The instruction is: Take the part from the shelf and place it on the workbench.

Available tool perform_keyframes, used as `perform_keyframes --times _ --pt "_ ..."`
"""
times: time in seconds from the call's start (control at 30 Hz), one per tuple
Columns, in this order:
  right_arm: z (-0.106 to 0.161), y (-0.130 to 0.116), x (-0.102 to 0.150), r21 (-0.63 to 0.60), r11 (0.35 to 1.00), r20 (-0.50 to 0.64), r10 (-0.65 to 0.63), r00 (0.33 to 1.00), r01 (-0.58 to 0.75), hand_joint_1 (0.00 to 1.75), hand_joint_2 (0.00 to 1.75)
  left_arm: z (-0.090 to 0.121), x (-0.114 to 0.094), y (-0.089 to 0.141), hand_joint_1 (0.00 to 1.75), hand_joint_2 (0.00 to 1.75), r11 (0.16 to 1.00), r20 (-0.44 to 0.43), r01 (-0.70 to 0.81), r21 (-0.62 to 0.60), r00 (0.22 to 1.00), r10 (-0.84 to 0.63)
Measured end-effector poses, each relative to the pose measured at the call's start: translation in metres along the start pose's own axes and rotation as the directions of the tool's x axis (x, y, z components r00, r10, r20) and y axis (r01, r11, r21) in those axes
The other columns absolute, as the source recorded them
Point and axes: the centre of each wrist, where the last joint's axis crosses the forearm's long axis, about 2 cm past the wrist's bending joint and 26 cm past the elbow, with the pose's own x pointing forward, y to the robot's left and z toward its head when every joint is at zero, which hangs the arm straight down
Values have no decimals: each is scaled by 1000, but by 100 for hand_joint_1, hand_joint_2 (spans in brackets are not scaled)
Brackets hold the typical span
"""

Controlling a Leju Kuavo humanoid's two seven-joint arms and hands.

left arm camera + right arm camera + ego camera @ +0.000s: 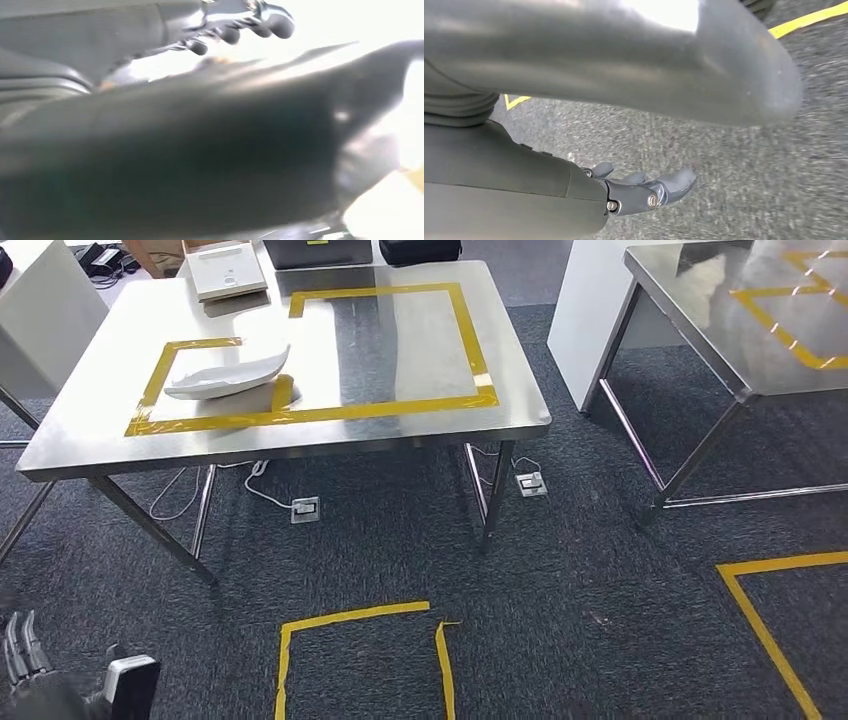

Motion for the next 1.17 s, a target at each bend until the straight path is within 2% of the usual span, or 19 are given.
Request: perform_keyframes --times 0.1,0.17,0.23,0.3,0.33,0.37,0.4,0.43,0.5,0.7,1.03,1.17 --pt "0 -1 0 3 1000 -6 12 1000 -12 0 0 34 -52 -5 0 0 997 -320 -5 -81 947 -22" --pt "0 -2 -1 7 1000 -11 21 1000 -21 0 0 63 -76 -4 0 0 986 -539 -34 -161 840 -59" --pt "0 -4 -2 12 1000 -17 29 999 -29 0 0 93 -93 0 0 0 969 -758 -128 -211 647 -80" --pt "1 -6 -2 20 999 -20 39 999 -38 0 0 126 -103 4 0 0 949 -927 -238 -208 358 -114" --pt "1 -8 -1 22 999 -20 43 999 -42 0 0 141 -105 6 0 0 940 -969 -276 -202 197 -150" --pt "1 -11 -1 22 999 -19 47 999 -47 0 0 155 -105 7 0 0 930 -980 -309 -197 38 -195" --pt "1 -13 0 20 999 -19 51 999 -50 0 0 166 -104 8 0 0 922 -967 -330 -200 -87 -241" --pt "2 -16 2 17 998 -19 54 998 -53 0 0 175 -102 8 0 0 915 -943 -349 -203 -181 -278" --pt "2 -19 4 12 998 -17 57 998 -57 0 0 188 -98 7 0 0 902 -903 -379 -205 -282 -323" --pt "3 -21 10 7 998 -8 61 998 -61 0 0 201 -89 2 0 0 890 -865 -412 -195 -355 -354" --pt "3 -22 10 2 998 -10 57 998 -57 0 0 205 -85 0 0 0 882 -842 -433 -186 -393 -370" --pt "3 -22 11 -19 999 -34 47 998 -48 0 175 206 -77 -7 0 175 854 -833 -488 -181 -386 -396"
